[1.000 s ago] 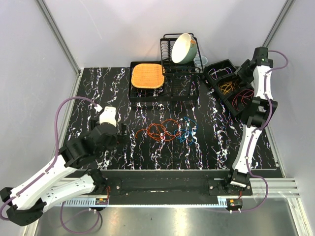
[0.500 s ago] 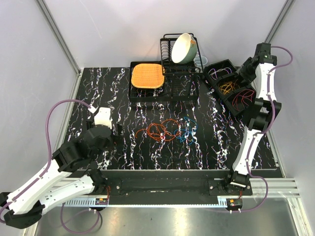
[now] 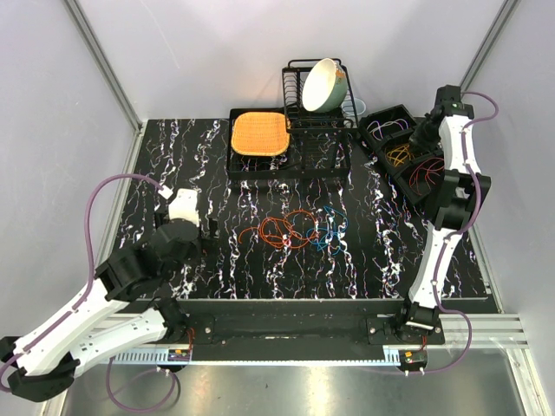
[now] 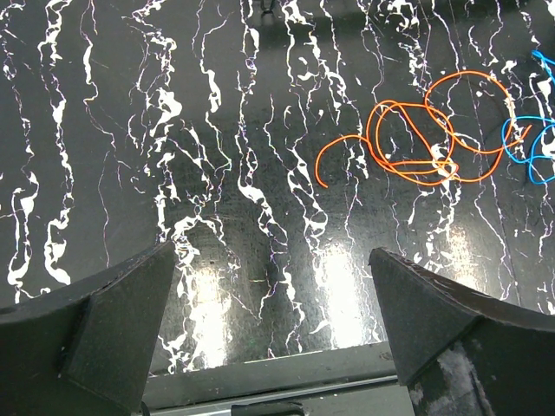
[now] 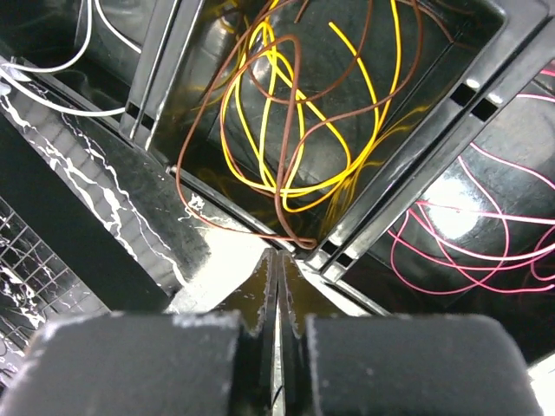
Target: Untangle the cables
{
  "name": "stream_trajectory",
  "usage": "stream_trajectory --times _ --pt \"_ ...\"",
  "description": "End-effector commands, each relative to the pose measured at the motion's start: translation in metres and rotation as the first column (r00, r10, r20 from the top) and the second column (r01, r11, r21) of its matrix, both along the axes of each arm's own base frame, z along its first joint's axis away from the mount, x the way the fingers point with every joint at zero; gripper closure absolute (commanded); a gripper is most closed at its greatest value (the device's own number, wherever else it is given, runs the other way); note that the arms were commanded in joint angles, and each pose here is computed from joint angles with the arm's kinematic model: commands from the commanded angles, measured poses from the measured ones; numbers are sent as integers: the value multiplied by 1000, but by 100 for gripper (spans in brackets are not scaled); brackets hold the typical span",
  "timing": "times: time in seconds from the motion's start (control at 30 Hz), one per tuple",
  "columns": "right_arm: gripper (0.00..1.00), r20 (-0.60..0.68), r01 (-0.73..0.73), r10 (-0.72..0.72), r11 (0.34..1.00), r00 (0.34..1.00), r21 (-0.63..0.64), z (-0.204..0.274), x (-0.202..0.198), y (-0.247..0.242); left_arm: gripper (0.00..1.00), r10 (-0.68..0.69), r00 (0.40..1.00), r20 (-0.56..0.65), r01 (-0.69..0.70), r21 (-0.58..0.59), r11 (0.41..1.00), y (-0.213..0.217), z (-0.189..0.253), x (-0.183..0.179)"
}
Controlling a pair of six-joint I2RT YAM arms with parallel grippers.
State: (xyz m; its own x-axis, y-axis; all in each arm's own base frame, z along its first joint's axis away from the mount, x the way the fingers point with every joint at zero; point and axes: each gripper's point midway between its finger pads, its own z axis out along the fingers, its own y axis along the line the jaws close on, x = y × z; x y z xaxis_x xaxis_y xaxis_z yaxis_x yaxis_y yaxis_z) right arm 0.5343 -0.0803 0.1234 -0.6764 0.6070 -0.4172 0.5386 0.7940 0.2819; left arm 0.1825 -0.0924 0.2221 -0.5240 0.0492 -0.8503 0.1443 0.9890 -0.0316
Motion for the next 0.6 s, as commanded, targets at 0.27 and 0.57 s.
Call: stream_trajectory --times 0.27,0.57 --pt "100 89 13 -7 997 996 -71 13 35 -17 1 23 1000 11 -23 7 1000 -4 0 9" --pt "100 106 -2 7 999 994 -51 0 46 -22 1 23 1000 -3 -23 28 999 -6 -3 11"
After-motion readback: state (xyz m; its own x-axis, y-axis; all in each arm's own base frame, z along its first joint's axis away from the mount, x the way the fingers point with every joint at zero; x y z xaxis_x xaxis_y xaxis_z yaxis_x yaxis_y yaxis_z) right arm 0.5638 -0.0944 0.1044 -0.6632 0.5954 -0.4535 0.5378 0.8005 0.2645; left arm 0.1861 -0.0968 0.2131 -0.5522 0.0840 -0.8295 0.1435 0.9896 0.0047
